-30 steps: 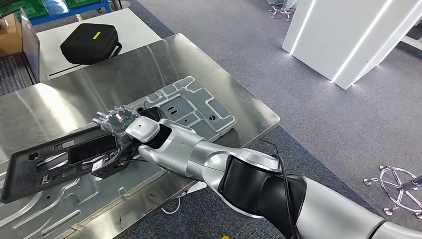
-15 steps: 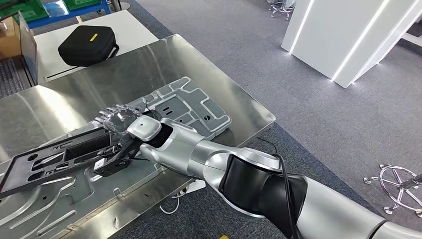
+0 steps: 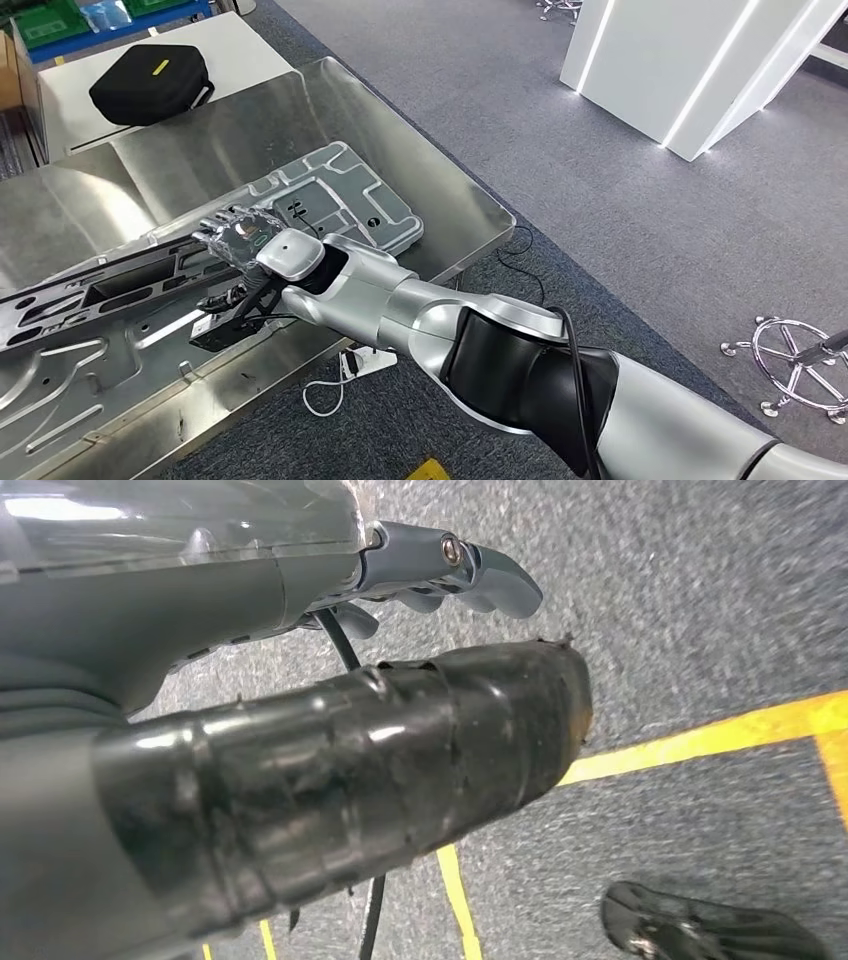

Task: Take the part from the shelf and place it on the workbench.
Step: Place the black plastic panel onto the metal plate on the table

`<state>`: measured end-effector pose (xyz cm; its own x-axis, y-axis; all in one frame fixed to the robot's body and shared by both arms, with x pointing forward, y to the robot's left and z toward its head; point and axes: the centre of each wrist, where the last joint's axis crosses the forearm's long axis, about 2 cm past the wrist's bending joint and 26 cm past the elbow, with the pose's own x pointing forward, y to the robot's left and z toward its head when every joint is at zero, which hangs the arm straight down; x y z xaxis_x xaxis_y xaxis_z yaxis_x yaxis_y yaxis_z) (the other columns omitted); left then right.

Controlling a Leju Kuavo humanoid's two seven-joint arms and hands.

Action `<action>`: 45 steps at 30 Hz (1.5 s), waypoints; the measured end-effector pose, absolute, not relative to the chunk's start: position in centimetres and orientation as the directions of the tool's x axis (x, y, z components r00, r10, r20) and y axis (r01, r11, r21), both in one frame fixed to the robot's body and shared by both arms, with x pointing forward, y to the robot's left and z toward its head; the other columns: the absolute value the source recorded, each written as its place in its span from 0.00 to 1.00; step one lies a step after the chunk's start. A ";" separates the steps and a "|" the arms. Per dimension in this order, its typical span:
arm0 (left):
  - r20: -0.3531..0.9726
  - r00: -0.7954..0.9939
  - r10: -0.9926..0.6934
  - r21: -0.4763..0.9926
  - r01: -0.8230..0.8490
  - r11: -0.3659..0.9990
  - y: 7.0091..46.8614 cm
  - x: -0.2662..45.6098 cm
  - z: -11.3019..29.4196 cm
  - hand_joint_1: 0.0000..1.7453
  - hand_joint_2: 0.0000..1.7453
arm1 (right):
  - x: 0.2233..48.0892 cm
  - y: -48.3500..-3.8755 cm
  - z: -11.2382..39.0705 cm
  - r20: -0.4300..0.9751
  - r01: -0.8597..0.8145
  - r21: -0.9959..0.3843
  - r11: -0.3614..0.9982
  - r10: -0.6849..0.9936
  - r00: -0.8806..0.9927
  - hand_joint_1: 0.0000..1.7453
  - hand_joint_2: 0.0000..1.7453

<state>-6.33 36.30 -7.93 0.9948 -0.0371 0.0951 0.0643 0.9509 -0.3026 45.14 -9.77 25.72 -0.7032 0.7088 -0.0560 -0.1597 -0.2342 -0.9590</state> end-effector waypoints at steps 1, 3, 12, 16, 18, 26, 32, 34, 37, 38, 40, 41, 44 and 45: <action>0.095 0.995 -0.037 -0.302 0.064 0.951 36.3 -6.3 -7.9 0.00 0.00 | 45.2 -9.8 25.7 -0.056 -0.159 -0.959 -0.234 0.709 -0.703 0.00 0.00; 0.098 0.994 -0.038 -0.298 0.066 0.952 36.5 -6.2 -7.8 0.00 0.00 | 45.2 -9.9 25.9 -0.059 -0.157 -0.960 -0.234 0.710 -0.702 0.00 0.00; 0.102 0.994 -0.033 -0.302 0.062 0.951 36.3 -6.0 -7.7 0.00 0.00 | 45.7 -11.0 26.0 -0.064 -0.160 -0.959 -0.235 0.725 -0.686 0.00 0.00; 0.102 0.994 -0.030 -0.304 0.060 0.951 36.2 -6.0 -7.6 0.00 0.00 | 45.8 -11.4 25.8 -0.058 -0.169 -0.958 -0.233 0.730 -0.681 0.00 0.00; 0.102 0.994 -0.029 -0.307 0.059 0.950 36.0 -6.0 -7.6 0.00 0.00 | 45.9 -11.5 25.8 -0.058 -0.168 -0.958 -0.232 0.731 -0.680 0.00 0.00; 0.097 0.995 -0.012 -0.309 0.041 0.950 35.6 -6.4 -7.5 0.00 0.00 | 46.0 -11.5 26.2 -0.063 -0.161 -0.959 -0.233 0.731 -0.679 0.00 0.00; 0.100 0.995 -0.012 -0.305 0.043 0.951 35.7 -6.2 -7.5 0.00 0.00 | 46.0 -11.6 26.0 -0.060 -0.165 -0.958 -0.232 0.732 -0.679 0.00 0.00; 0.103 0.995 -0.013 -0.302 0.044 0.952 35.8 -6.1 -7.5 0.00 0.00 | 46.0 -11.6 26.1 -0.061 -0.164 -0.959 -0.232 0.732 -0.679 0.00 0.00; 0.104 0.995 -0.012 -0.303 0.043 0.952 35.7 -6.1 -7.4 0.00 0.00 | 46.0 -11.6 26.2 -0.063 -0.162 -0.959 -0.232 0.733 -0.678 0.00 0.00; 0.103 0.995 -0.012 -0.304 0.043 0.952 35.7 -6.1 -7.4 0.00 0.00 | 46.1 -11.7 26.2 -0.063 -0.162 -0.959 -0.232 0.734 -0.676 0.00 0.00; 0.104 0.995 -0.012 -0.304 0.043 0.952 35.7 -6.0 -7.4 0.00 0.00 | 46.1 -11.9 26.2 -0.064 -0.163 -0.959 -0.233 0.737 -0.673 0.00 0.00; 0.104 0.994 -0.012 -0.303 0.043 0.952 35.7 -6.0 -7.3 0.00 0.00 | 46.2 -12.0 26.2 -0.065 -0.163 -0.959 -0.233 0.738 -0.672 0.00 0.00; 0.104 0.994 -0.012 -0.303 0.043 0.952 35.7 -6.0 -7.3 0.00 0.00 | 46.2 -12.1 26.1 -0.066 -0.165 -0.958 -0.234 0.740 -0.669 0.00 0.00; 0.104 0.994 -0.012 -0.304 0.043 0.952 35.7 -6.0 -7.3 0.00 0.00 | 46.2 -12.1 26.1 -0.065 -0.166 -0.958 -0.234 0.741 -0.669 0.00 0.00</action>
<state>-6.02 35.69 -7.26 0.9945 -0.0117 0.1043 0.0431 0.9517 -0.3040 46.20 -12.14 26.10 -0.6685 0.7408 -0.0651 -0.1656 -0.2337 -0.9581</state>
